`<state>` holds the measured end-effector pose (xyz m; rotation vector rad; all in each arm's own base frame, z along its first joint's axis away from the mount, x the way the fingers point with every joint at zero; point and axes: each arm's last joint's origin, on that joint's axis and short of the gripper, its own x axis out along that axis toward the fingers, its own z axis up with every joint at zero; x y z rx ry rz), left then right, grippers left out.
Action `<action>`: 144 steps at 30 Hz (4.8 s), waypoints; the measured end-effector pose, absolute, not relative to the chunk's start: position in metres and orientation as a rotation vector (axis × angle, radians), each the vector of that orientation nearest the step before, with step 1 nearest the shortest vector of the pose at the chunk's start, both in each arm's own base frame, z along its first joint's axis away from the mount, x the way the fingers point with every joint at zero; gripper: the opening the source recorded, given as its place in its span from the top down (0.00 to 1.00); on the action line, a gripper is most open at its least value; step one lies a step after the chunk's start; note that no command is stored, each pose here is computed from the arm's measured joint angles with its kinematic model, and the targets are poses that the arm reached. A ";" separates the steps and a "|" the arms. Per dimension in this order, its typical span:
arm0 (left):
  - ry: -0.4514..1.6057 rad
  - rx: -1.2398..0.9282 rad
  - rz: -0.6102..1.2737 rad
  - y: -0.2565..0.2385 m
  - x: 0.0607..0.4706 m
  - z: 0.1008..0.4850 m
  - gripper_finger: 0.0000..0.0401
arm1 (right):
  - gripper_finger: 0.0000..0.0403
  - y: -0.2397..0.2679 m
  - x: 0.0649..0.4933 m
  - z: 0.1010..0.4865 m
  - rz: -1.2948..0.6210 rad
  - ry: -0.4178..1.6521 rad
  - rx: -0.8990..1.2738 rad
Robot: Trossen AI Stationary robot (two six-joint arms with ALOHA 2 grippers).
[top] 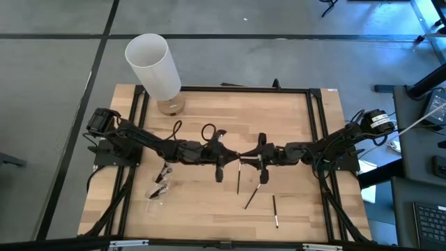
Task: Put items in baskets/containers
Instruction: Put the black eyeshadow brush into the transparent organizer, then put the black highlighter brush into the transparent organizer
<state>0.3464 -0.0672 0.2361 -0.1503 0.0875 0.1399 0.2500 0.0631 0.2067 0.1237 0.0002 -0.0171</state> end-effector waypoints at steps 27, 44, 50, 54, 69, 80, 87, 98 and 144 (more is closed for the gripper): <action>0.879 -0.681 0.087 -0.078 0.224 0.340 0.93 | 0.43 0.045 0.242 0.171 -0.473 0.283 0.166; 1.005 -0.507 0.347 -0.139 0.168 0.306 0.93 | 0.43 0.047 0.241 0.171 -0.463 0.285 0.161; 1.098 -0.479 0.369 -0.160 0.162 0.281 0.89 | 0.43 0.047 0.241 0.171 -0.463 0.285 0.163; 1.157 -0.443 0.380 -0.170 0.163 0.268 0.88 | 0.43 0.047 0.241 0.171 -0.464 0.285 0.164; 1.067 -0.414 0.407 -0.155 0.183 0.282 0.84 | 0.43 0.047 0.241 0.171 -0.465 0.285 0.160; 0.678 -0.409 0.733 -0.079 0.248 0.295 0.79 | 0.43 0.045 0.234 0.191 -0.458 0.214 0.172; 0.551 -0.528 0.803 -0.038 0.326 0.253 0.78 | 0.43 0.035 0.198 0.250 -0.439 0.079 0.197; 0.746 -0.671 0.725 -0.009 0.386 0.160 0.82 | 0.43 0.008 0.117 0.287 -0.536 0.226 0.190; 0.829 -0.606 0.860 0.041 0.382 0.134 0.93 | 0.43 -0.005 0.083 0.277 -0.803 0.199 0.289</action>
